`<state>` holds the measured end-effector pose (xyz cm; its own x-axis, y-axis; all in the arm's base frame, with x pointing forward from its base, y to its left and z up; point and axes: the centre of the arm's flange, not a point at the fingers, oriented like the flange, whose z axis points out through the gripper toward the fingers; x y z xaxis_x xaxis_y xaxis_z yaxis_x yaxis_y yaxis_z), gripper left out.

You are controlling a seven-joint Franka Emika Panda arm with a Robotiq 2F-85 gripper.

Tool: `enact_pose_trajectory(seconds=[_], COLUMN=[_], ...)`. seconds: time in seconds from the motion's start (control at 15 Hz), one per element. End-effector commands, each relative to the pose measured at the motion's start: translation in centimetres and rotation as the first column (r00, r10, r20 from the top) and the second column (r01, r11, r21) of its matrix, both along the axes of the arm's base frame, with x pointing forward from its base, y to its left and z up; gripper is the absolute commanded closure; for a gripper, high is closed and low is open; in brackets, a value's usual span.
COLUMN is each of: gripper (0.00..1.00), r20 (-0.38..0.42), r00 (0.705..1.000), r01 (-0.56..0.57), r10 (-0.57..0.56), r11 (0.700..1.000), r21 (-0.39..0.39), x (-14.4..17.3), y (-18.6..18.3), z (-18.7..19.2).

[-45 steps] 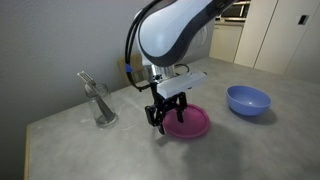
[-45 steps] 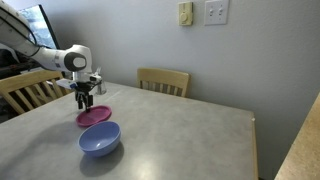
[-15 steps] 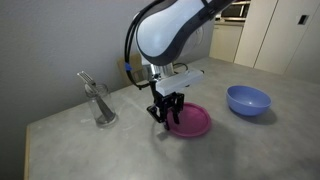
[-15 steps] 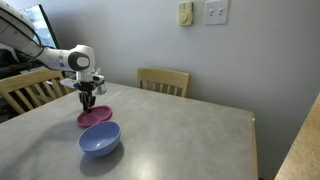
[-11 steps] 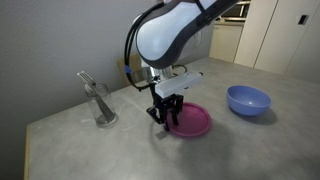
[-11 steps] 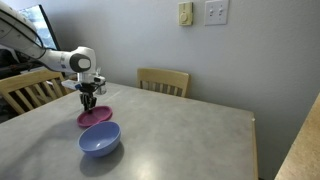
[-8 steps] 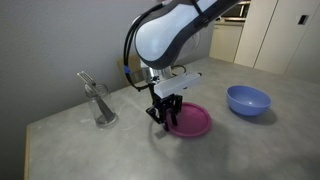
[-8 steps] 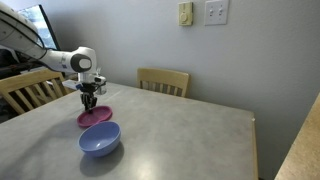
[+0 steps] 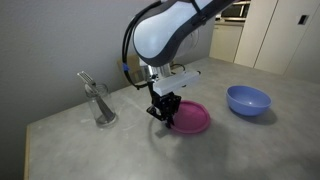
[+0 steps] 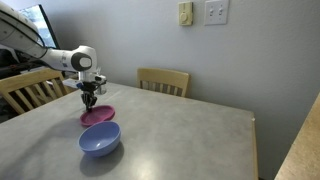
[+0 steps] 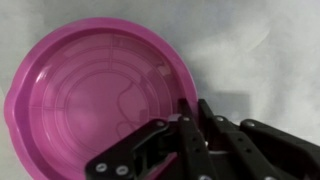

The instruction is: Put the plate on top of the bowl

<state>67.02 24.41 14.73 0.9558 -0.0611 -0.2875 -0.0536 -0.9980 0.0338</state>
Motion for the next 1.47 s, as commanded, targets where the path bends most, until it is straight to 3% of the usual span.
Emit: enact_pose_trajectory(seconds=[0.0, 0.67, 1.4], gripper=[0.97, 0.97, 0.97], r20=[-0.014, -0.048, -0.027], r00=[1.000, 0.999, 0.999], r01=[-0.026, -0.003, 0.021], r10=[0.026, -0.001, -0.028], r11=[1.000, 0.996, 0.974], r21=[-0.005, -0.090, -0.227], x=[0.6, -0.7, -2.5], y=[-0.4, 1.3, 2.5], z=[-0.1, 5.9, 13.3])
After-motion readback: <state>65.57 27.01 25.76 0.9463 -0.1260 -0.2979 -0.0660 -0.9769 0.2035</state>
